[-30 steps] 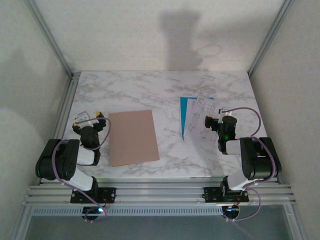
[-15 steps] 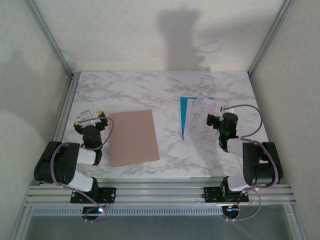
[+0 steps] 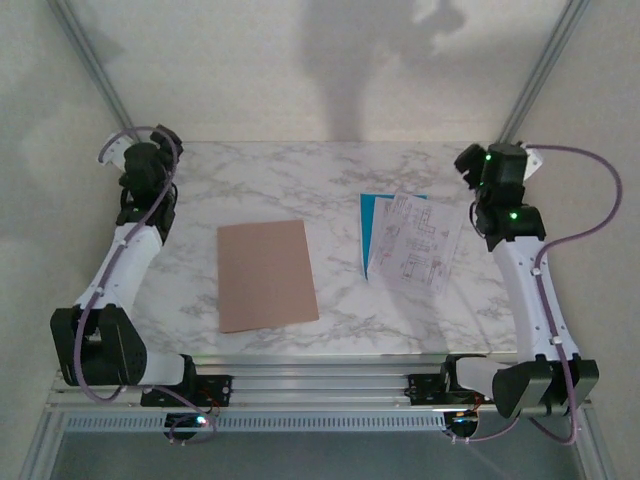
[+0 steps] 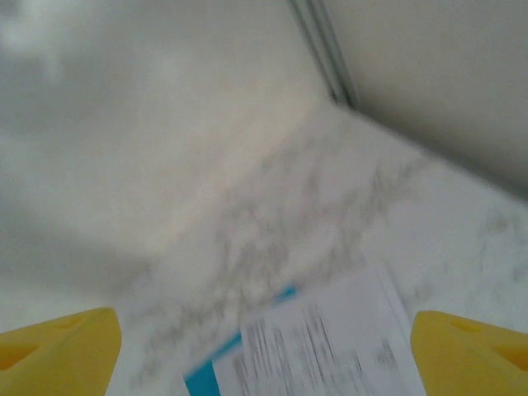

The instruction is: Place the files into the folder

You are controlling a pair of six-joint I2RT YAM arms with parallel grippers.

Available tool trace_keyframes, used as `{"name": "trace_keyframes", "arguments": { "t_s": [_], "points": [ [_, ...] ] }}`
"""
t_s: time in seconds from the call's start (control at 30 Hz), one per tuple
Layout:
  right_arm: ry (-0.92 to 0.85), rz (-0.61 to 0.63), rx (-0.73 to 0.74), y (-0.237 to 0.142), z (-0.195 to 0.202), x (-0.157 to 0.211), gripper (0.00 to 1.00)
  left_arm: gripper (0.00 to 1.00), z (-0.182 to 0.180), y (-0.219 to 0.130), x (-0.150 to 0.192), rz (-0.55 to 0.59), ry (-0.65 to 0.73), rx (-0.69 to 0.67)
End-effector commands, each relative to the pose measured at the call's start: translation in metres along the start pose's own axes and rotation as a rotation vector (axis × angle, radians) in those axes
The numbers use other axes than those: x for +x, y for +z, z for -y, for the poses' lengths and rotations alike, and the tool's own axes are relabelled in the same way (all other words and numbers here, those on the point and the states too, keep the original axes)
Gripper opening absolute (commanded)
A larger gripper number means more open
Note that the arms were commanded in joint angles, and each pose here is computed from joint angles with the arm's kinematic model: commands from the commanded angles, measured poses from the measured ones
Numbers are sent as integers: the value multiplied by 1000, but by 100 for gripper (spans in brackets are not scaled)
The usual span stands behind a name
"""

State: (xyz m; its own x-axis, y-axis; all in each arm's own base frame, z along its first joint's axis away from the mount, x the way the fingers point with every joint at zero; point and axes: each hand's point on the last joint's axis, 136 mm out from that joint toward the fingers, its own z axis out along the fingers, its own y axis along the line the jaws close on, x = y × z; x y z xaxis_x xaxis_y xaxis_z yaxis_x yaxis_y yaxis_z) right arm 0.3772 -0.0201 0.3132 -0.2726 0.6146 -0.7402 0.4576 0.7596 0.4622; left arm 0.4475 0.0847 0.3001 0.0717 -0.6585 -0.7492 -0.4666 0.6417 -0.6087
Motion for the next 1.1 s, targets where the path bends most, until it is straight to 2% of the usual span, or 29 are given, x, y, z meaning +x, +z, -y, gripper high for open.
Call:
{"name": "trace_keyframes", "arguments": {
  "t_s": [0.0,0.07,0.17,0.27,0.43,0.67,0.87,0.97,1.07],
  "points": [
    [-25,-304,-5,0,6,89,94,95,-60,-20,115,-446,41,-198],
    [-123,-389,-81,-5,-16,119,87,90,-73,-38,137,-537,124,-217],
    [-274,-561,-140,-13,-38,177,82,82,-102,-71,180,-704,217,-237],
    [-377,-733,-273,-30,-66,236,74,80,-125,-101,218,-839,277,-229],
    [-461,-906,-410,-53,-93,301,70,76,-144,-123,247,-924,298,-212],
    [-494,-1009,-446,-58,-107,333,68,65,-160,-119,273,-979,321,-224],
    [-502,-1036,-421,-57,-100,340,68,44,-149,-106,279,-972,325,-174],
    [-504,-1036,-411,-57,-98,342,68,28,-141,-99,285,-981,320,-146],
    [-510,-1021,-389,-53,-95,338,68,21,-132,-88,292,-992,313,-123]
  ]
}}
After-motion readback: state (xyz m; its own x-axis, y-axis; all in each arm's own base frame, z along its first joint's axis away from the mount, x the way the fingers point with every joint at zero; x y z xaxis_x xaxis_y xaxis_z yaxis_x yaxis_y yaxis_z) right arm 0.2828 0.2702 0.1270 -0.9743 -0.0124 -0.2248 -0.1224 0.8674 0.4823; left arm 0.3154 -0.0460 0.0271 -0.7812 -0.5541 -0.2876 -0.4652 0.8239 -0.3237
